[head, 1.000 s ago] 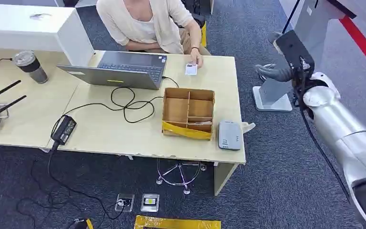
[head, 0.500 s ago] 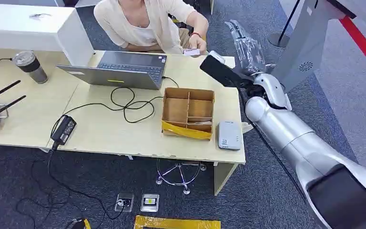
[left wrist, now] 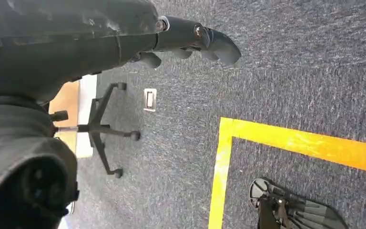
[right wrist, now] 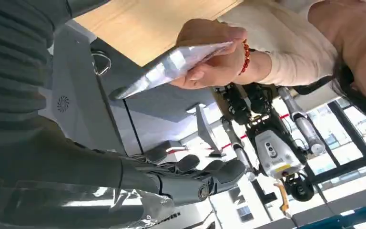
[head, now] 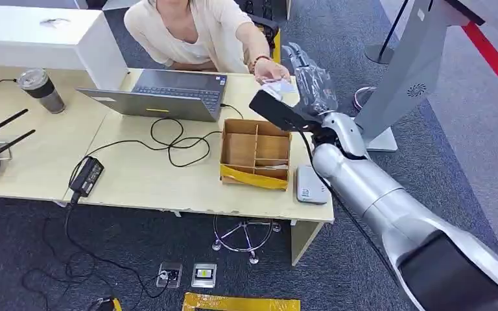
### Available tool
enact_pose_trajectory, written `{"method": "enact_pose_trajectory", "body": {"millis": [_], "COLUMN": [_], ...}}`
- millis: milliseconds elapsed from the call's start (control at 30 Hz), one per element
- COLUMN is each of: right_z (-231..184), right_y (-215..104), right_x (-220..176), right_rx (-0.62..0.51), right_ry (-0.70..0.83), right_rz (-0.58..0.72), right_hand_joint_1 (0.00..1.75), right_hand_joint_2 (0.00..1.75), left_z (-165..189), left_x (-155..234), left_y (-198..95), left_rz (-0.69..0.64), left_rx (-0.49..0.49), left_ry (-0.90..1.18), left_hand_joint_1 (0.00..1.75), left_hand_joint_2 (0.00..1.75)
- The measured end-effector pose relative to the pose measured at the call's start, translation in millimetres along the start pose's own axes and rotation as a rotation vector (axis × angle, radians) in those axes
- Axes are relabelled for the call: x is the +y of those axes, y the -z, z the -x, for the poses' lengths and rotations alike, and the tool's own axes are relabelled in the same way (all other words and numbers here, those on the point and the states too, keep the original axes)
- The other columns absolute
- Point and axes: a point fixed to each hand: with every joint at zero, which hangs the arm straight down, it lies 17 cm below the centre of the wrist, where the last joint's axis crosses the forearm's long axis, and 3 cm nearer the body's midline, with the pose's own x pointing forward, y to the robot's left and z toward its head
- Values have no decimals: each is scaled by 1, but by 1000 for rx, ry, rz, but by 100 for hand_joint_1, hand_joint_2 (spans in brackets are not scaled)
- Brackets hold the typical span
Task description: Pass the card to the sensor for recognition and then transmit it.
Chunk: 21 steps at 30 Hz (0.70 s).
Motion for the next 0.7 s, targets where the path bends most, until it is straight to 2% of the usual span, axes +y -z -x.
{"method": "enact_pose_trajectory", "body": {"millis": [433,467,500,700], "right_z": [-10,-10,-10,-13], "right_y": [1,1,1,1], "right_x": [8,8,8,12], "right_rx": [0,2,4,5], "right_ry": [21,26,29,52], "right_rz": [-14,-13,-12,-19], "right_hand_joint_1": [0,98,175,175], "right_hand_joint_2": [175,175,175,175], "left_z": [2,2,3,4], "left_x": [0,0,0,0], "left_y": [0,0,0,0], "left_rz": [-1,-1,-1,2], "left_rx": [11,12,13,22], "left_ry": [4,4,4,8], "left_hand_joint_1": [0,0,0,0], "left_hand_joint_2": [0,0,0,0]}}
